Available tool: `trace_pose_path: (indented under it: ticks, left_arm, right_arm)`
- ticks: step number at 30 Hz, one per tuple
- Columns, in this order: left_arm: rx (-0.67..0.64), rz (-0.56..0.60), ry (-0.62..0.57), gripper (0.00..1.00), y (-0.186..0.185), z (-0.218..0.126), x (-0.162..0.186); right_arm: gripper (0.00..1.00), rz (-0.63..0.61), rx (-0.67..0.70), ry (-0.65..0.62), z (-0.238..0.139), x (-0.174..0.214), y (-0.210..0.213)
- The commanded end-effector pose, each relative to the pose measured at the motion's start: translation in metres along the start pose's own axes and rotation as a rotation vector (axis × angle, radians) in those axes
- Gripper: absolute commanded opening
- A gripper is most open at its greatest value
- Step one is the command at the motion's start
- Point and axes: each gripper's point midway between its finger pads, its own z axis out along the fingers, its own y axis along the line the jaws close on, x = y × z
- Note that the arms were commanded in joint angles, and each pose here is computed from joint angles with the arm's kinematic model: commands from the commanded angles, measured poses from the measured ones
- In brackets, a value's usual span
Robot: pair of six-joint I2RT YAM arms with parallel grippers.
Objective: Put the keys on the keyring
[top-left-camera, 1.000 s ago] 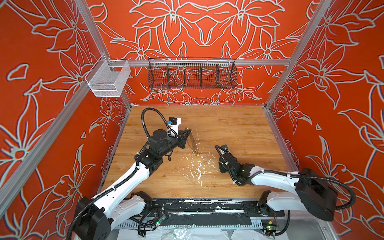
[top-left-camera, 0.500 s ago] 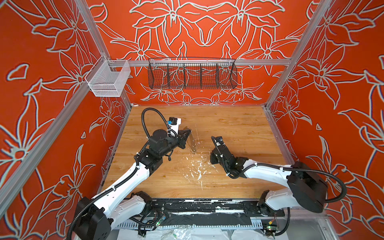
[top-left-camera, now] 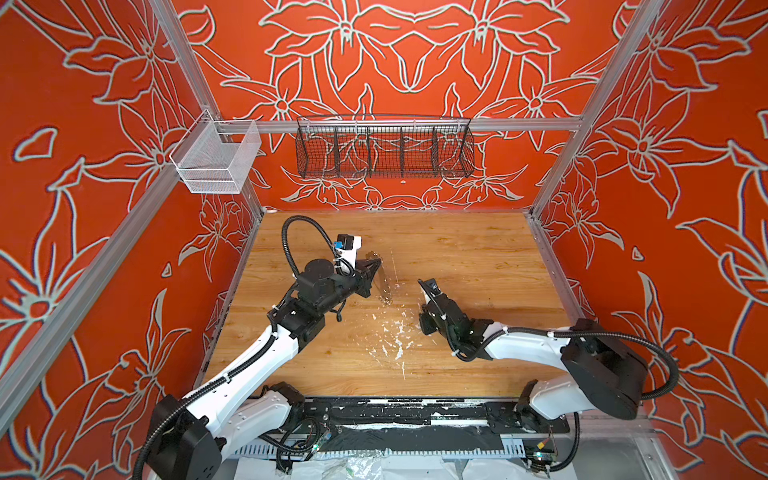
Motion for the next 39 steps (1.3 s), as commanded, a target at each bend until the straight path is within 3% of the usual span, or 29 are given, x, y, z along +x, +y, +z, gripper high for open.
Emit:
trace_pose_path:
  ticks: [1, 4, 10, 21, 29, 34, 39]
  left_arm:
    - [0.014, 0.027, -0.066, 0.0, -0.005, -0.006, -0.016]
    - [0.007, 0.029, -0.067, 0.0, -0.004, -0.006, -0.016]
    - [0.011, 0.031, -0.066, 0.0, -0.005, -0.005, -0.016]
    - [0.005, 0.034, -0.063, 0.0, -0.004, -0.005, -0.015]
    - [0.006, 0.033, -0.062, 0.0, -0.004, -0.005, -0.015]
    - [0.001, 0.032, -0.061, 0.0, -0.003, -0.006, -0.015]
    - [0.01, 0.038, -0.089, 0.0, -0.008, -0.014, -0.023]
  right_arm:
    - [0.2, -0.118, -0.005, -0.053, -0.005, -0.006, -0.001]
    - [0.31, -0.121, -0.023, -0.053, -0.001, 0.002, -0.008]
    - [0.32, 0.014, -0.228, -0.011, 0.009, 0.008, -0.002]
    - [0.34, 0.09, -0.328, 0.069, 0.029, 0.018, 0.007]
    - [0.35, 0.113, -0.272, 0.107, 0.034, 0.017, 0.001]
    - [0.36, 0.107, -0.058, 0.118, 0.019, 0.009, -0.011]
    - [0.33, 0.153, -0.035, 0.117, 0.001, 0.013, 0.008]
